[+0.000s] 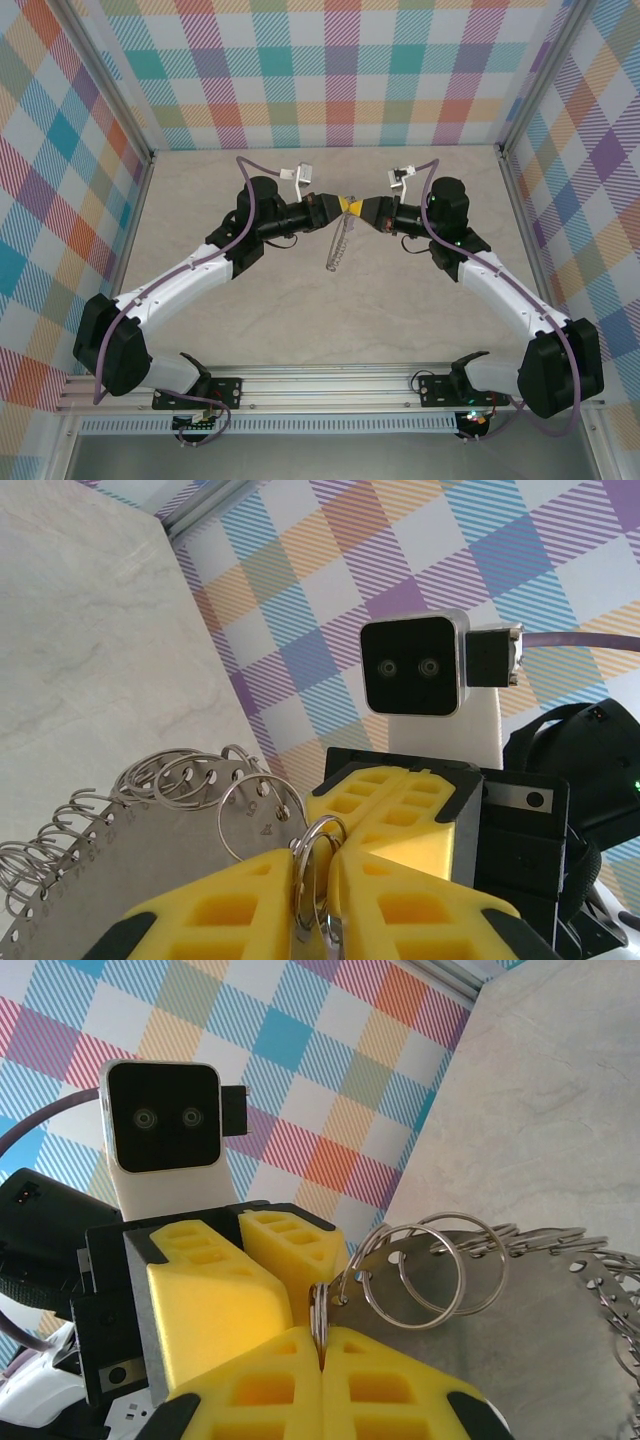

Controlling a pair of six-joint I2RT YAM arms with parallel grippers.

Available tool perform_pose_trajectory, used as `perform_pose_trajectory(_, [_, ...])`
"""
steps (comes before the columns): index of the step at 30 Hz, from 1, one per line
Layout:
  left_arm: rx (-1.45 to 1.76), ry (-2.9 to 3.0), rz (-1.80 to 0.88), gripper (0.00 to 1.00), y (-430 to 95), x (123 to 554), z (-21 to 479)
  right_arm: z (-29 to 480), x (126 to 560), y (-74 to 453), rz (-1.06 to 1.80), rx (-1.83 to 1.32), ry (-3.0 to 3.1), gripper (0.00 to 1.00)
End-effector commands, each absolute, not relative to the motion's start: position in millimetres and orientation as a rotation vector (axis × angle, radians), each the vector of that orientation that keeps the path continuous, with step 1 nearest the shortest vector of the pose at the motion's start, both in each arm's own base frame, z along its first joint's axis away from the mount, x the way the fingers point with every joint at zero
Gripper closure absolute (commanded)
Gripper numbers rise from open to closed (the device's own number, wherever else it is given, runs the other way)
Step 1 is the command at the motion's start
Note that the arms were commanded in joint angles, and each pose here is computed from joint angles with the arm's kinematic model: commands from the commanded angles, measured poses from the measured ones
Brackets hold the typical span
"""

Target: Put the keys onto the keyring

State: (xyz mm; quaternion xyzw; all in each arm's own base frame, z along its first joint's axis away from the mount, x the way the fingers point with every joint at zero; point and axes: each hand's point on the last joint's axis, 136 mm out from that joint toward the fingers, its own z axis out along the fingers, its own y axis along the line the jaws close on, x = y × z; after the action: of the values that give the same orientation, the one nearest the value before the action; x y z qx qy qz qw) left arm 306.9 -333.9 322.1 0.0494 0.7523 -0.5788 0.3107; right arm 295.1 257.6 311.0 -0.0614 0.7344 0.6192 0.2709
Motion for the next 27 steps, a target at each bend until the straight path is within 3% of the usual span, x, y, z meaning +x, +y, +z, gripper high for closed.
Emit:
perform_pose_trajectory(1, [0.229,1.918,-1.562,0.88,-342.3,290.8,342.6,306.7,299.3,256.9,1.661,-0.165,1.967,1.0])
perform_pose_trajectory(5, [0.241,1.926,-1.568,0.91,-347.8,290.9,338.6,305.9,299.2,256.9,1.66,-0.163,1.971,1.0])
perform_pose_trajectory(15, [0.244,1.927,-1.556,0.89,-354.1,296.7,335.0,305.1,298.1,257.9,1.666,-0.177,1.974,1.0])
perform_pose_trajectory(19, [0.248,1.931,-1.56,1.0,-358.1,298.2,331.6,303.1,297.8,258.4,1.667,-0.18,1.978,1.0])
perform_pose_trajectory(24, [0.249,1.923,-1.557,1.0,-359.2,298.6,327.9,301.6,296.8,257.8,1.665,-0.179,1.984,1.0])
perform_pose_trajectory(25, [0.245,1.916,-1.553,1.0,-358.1,298.7,327.9,301.2,297.0,257.4,1.66,-0.176,1.987,0.99])
perform_pose_trajectory(27, [0.225,1.904,-1.54,1.0,-354.7,299.9,327.2,301.8,297.9,255.2,1.648,-0.163,1.987,0.8])
